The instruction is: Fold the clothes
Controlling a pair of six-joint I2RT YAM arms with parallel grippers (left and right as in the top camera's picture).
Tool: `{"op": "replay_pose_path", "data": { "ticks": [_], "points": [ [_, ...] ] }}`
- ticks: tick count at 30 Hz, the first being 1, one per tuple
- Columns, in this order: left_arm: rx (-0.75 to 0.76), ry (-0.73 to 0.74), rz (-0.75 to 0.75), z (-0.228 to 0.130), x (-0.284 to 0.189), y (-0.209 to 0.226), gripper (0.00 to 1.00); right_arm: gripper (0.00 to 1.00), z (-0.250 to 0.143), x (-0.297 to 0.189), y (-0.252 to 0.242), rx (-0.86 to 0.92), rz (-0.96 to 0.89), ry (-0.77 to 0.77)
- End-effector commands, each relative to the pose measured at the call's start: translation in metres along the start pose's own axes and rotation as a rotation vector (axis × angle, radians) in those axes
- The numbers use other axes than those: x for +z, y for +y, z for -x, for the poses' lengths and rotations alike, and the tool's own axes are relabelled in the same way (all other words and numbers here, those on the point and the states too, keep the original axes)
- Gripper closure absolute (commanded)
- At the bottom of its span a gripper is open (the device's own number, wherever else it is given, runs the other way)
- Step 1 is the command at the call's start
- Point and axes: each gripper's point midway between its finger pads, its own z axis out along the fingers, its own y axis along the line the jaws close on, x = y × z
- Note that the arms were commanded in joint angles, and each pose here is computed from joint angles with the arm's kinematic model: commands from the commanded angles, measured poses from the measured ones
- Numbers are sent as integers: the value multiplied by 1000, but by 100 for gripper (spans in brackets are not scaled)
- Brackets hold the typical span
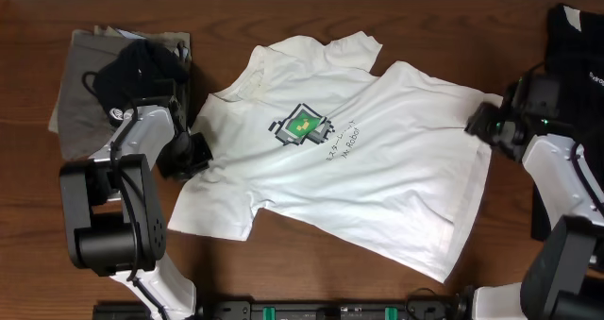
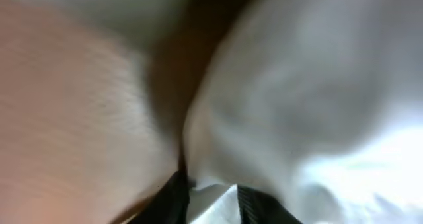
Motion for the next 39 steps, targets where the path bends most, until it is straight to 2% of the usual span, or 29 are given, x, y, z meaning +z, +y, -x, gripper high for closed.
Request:
{"op": "replay_pose_path", "data": {
  "ticks": [1, 4, 8, 11, 15, 21, 28, 33, 35, 36, 39],
  "points": [
    [153, -35, -209, -3, -26, -36, 68, 57, 7, 20, -6, 80, -8, -19],
    [237, -102, -298, -4, -54, -49, 63, 74, 6, 45, -1, 105, 25, -10],
    [328, -212, -376, -8, -94, -60, 60, 91, 0, 76, -3, 163, 39, 10],
    [362, -301, -409, -10, -123, -64, 54, 96, -3, 95, -6, 206, 38, 11],
    [382, -402, -427, -15, -154, -64, 50, 98, -4, 116, -10, 240, 40, -2],
    [400, -485, -446, -21, -180, -64, 49, 99, 11, 150, -17, 303, 32, -89],
    [435, -482, -475, -28, -183, -74, 48, 99, 81, 168, 29, 249, 220, -174],
    [470, -498, -485, -30, -186, -85, 42, 99, 131, 148, 59, 112, 310, -229],
    [472, -503, -486, -29, -187, -86, 40, 88, 149, 126, 70, 54, 361, -250],
    [472, -504, -486, -29, -187, -86, 39, 76, 158, 112, 73, 37, 391, -259],
    [473, -507, -487, -28, -187, -86, 37, 64, 178, 55, 79, -5, 484, -278]
  ]
}}
